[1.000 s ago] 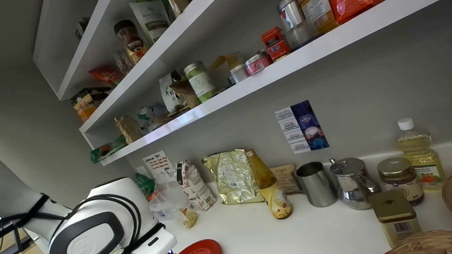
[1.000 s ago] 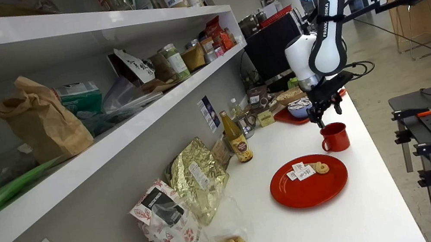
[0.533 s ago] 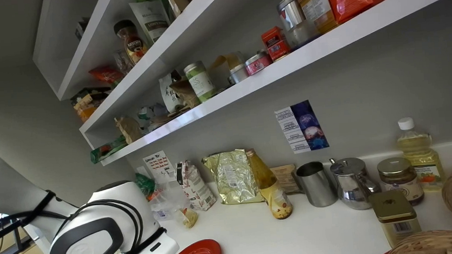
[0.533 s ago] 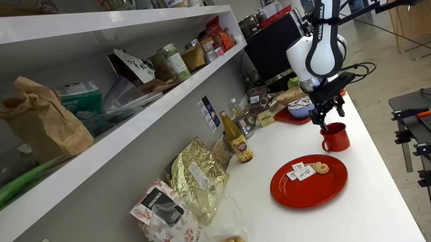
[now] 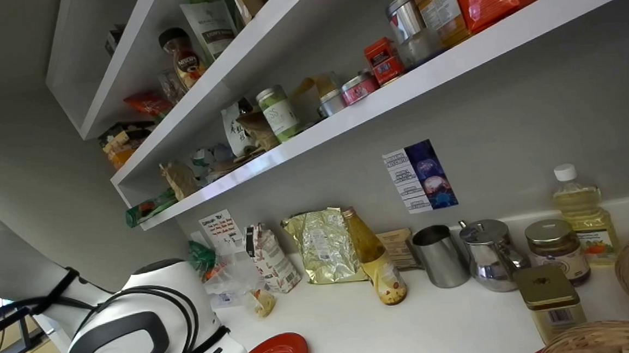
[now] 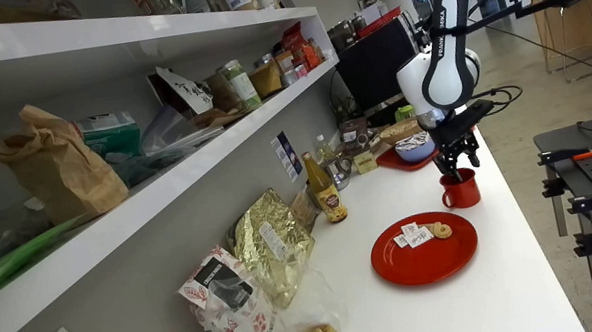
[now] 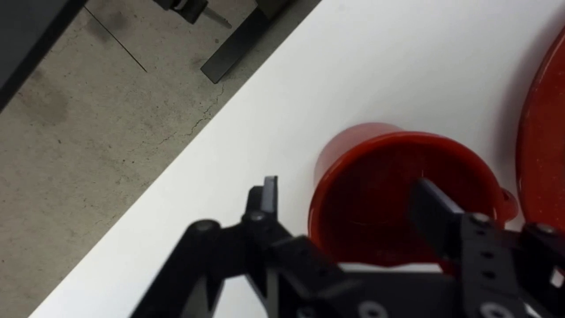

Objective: Put the red mug on the red plate.

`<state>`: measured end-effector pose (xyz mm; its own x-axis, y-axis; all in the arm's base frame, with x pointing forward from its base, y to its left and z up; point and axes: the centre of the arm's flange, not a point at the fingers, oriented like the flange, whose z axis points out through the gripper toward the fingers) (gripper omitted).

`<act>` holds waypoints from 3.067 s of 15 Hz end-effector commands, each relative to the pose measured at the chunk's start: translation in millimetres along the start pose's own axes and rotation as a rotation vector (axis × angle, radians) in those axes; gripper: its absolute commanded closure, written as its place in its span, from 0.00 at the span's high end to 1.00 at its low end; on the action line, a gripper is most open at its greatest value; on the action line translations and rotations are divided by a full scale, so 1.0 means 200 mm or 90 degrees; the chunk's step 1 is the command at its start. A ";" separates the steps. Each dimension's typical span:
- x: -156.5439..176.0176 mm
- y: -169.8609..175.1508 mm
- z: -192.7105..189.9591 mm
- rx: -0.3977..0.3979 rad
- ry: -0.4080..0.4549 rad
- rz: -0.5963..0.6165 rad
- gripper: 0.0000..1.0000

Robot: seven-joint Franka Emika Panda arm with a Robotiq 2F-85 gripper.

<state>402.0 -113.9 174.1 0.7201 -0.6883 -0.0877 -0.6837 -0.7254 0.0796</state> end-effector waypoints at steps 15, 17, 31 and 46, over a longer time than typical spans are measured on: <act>-0.04 -0.34 -0.38 0.057 0.094 -0.105 0.02; -0.07 -0.46 -0.51 0.075 0.127 -0.140 0.02; -0.58 -1.03 -0.65 0.177 0.130 -0.164 0.02; -0.35 -0.95 -0.27 0.170 0.070 -0.085 0.02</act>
<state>476.9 78.1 233.0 0.8096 -0.5845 0.0548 -0.5706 -0.8054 -0.1602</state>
